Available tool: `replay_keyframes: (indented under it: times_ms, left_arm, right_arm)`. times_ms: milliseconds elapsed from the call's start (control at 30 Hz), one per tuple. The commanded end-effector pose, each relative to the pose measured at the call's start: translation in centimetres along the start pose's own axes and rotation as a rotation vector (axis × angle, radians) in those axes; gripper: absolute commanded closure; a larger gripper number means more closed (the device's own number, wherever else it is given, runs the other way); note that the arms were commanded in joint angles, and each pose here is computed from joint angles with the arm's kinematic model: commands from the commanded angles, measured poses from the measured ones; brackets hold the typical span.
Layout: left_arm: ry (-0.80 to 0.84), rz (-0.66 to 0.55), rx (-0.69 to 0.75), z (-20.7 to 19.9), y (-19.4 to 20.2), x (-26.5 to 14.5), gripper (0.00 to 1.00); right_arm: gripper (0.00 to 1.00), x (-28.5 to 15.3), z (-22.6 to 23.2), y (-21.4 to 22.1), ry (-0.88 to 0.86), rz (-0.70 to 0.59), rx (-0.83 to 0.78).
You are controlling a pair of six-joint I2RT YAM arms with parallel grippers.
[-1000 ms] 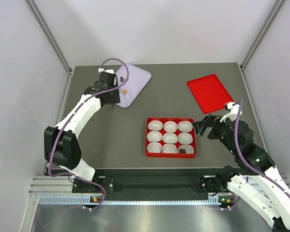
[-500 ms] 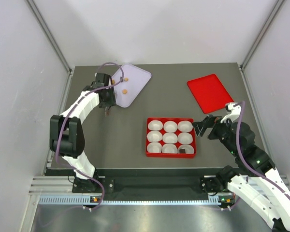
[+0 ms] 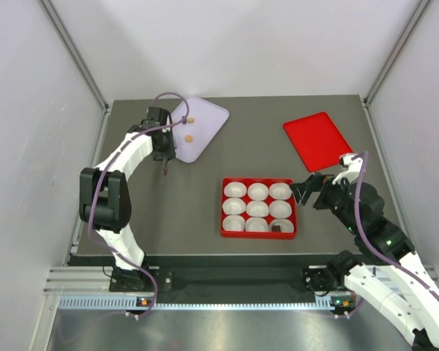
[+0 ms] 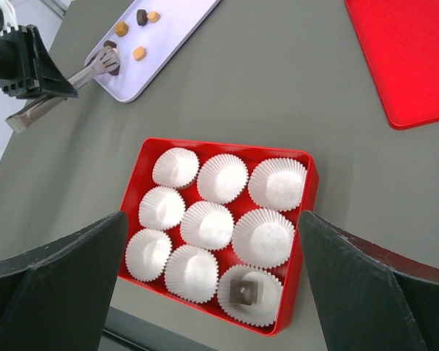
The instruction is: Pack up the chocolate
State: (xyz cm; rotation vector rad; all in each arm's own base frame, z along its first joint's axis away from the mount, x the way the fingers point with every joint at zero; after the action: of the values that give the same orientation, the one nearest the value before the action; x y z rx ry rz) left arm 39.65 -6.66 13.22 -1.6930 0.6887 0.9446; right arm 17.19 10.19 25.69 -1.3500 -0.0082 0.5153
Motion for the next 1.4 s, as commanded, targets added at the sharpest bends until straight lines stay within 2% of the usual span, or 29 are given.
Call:
replay_keyframes:
  times_ms: [0, 433, 500, 533, 633, 733, 933, 1133, 1367]
  left_arm:
    - [0.057, -0.057, 0.008, -0.8, -1.8, -3.4, 0.65]
    - [0.235, -0.068, 0.084, -4.5, 1.1, -11.4, 0.76]
    - [0.320, -0.023, 0.118, -6.7, 3.9, -12.1, 0.76]
    - [0.370, -0.047, 0.139, -7.8, 4.5, -13.1, 0.76]
    - [0.474, 0.015, 0.284, -11.9, 10.5, -15.1, 0.76]
    - [0.537, 0.059, 0.360, -13.8, 14.0, -16.9, 0.76]
    - [0.627, 0.130, 0.458, -14.9, 19.1, -18.9, 0.74]
    - [0.685, 0.237, 0.578, -14.3, 23.1, -19.1, 0.74]
    - [0.712, 0.269, 0.602, -14.1, 24.4, -19.5, 0.74]
  right_arm:
    - [0.00, 0.2, 0.3, -1.4, -0.010, -0.056, 0.004]
    - [0.00, 0.3, 0.2, -1.2, 0.000, -0.043, 0.024]
    - [0.00, 0.2, 0.1, -1.0, 0.004, -0.040, 0.021]
    - [0.01, 0.3, 0.0, -0.9, 0.010, -0.037, 0.021]
    - [0.00, 0.3, -0.3, -0.6, 0.026, -0.026, 0.020]
    - [0.00, 0.2, -0.4, -0.5, 0.035, -0.019, 0.014]
    - [0.00, 0.2, -0.6, -0.6, 0.050, -0.017, 0.007]
    - [0.00, 0.5, -0.6, -0.4, 0.052, -0.004, 0.009]
    - [0.00, 0.7, -0.5, -0.6, 0.052, 0.003, 0.007]
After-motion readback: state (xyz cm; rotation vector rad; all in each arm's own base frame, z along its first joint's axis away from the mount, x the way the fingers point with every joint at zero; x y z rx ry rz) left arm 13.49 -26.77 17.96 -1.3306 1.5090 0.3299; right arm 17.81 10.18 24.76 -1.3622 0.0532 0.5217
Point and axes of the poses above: each gripper's point midway between its finger pads, its own x axis out along the fingers, its own z axis along the line the jaws close on, y = z × x, the point moved 4 cm from there along -x, back along the fingers, and after that the axes turned 10 degrees about -x, right-handed, at the moved point
